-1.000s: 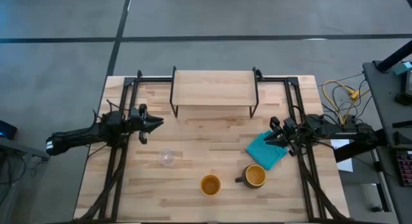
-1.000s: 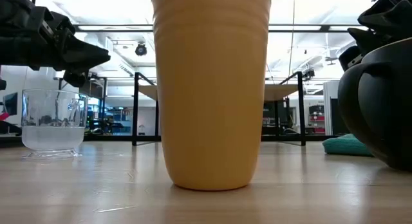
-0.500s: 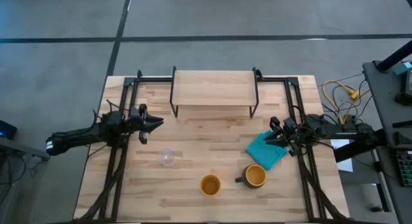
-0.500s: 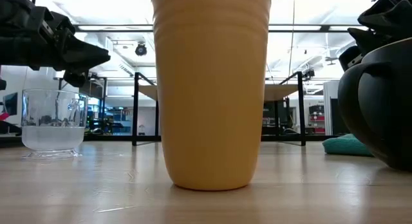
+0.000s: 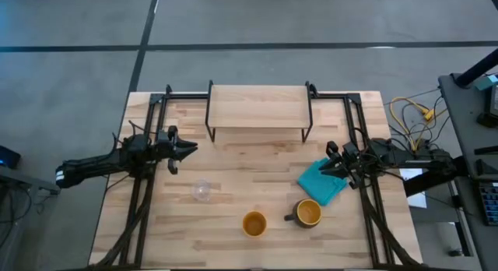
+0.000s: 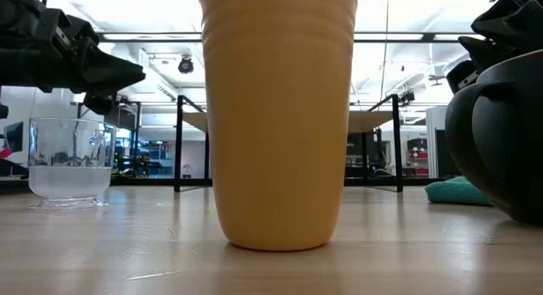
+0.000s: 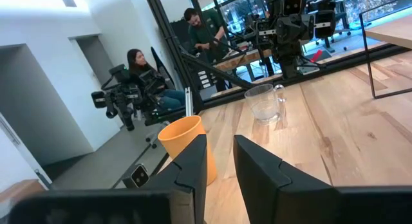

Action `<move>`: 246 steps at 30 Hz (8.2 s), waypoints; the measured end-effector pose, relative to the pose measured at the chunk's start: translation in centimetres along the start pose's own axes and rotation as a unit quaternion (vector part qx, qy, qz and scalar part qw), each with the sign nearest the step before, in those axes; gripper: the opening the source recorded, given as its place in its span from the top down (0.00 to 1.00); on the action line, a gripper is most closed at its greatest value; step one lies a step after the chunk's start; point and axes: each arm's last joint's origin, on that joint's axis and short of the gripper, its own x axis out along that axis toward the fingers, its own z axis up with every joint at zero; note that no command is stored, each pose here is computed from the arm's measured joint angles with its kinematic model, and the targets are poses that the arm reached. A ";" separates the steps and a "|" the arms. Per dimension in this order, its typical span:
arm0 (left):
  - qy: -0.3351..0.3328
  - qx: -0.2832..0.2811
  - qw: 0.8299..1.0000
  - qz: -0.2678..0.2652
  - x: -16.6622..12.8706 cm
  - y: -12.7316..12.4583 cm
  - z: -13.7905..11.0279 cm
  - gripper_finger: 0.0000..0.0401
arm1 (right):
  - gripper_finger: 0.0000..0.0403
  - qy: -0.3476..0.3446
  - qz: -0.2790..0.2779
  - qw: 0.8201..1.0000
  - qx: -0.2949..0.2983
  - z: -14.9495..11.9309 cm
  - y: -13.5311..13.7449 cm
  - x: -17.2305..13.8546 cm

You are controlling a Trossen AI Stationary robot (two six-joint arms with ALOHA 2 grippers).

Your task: Stack small to large cups/mugs on shelf

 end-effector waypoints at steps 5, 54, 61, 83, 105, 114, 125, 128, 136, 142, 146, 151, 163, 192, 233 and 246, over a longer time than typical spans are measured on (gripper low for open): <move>0.000 0.000 1.000 0.000 0.0 0.0 0.0 0.86 | 0.80 0.000 0.000 1.000 0.000 0.0 0.0 0.0; -0.012 -0.073 0.993 -0.087 -0.6 -1.4 3.4 0.86 | 0.83 -0.147 -0.135 0.946 0.255 1.0 -0.8 -0.2; -0.022 0.005 0.996 -0.083 -1.9 -3.5 11.5 0.86 | 0.83 -0.241 -0.096 0.915 0.309 2.5 -0.3 -0.6; 0.401 -0.066 0.914 -0.003 2.8 -4.4 14.7 0.86 | 0.83 -0.115 -0.154 0.977 0.091 12.2 4.1 -0.5; 0.543 -0.150 0.824 -0.057 8.9 -4.8 10.4 0.86 | 0.83 0.176 -0.246 0.950 -0.078 20.5 4.0 9.7; 0.586 -0.140 0.797 -0.032 9.5 -7.0 8.6 0.86 | 0.83 0.248 -0.266 0.930 -0.056 19.9 2.4 13.5; 0.585 -0.146 0.789 0.120 7.9 -9.7 7.4 0.86 | 0.83 0.258 -0.273 0.926 -0.040 19.6 1.8 14.9; 0.582 -0.158 0.785 0.143 7.8 -10.0 7.0 0.86 | 0.83 0.258 -0.272 0.926 -0.044 19.6 1.8 14.9; 0.599 -0.154 0.770 0.158 8.8 -10.0 4.8 0.86 | 0.83 0.256 -0.271 0.927 -0.045 19.7 1.8 14.9; 0.608 -0.143 0.765 0.157 9.0 -10.0 4.3 0.86 | 0.83 0.255 -0.272 0.927 -0.041 19.8 1.9 14.9; 0.607 -0.143 0.766 0.156 9.0 -10.0 4.4 0.86 | 0.83 0.253 -0.271 0.928 -0.042 19.9 1.9 14.9; 0.606 -0.145 0.767 0.154 9.0 -10.0 4.5 0.86 | 0.83 0.254 -0.272 0.927 -0.042 19.8 1.9 14.9; 0.582 -0.146 0.785 0.151 9.5 -10.5 5.9 0.86 | 0.83 0.253 -0.271 0.928 -0.042 19.9 1.9 14.9; 0.617 -0.086 0.761 0.183 10.1 -10.0 3.9 0.86 | 0.83 0.226 -0.265 0.936 -0.044 20.3 2.0 15.2; 0.612 -0.063 0.768 0.177 11.4 -9.7 15.8 1.00 | 0.83 0.221 -0.261 0.937 -0.073 20.5 2.0 15.3; 0.716 -0.079 0.677 0.152 10.8 -8.2 9.0 0.90 | 0.83 0.224 -0.259 0.936 -0.082 20.5 2.0 15.3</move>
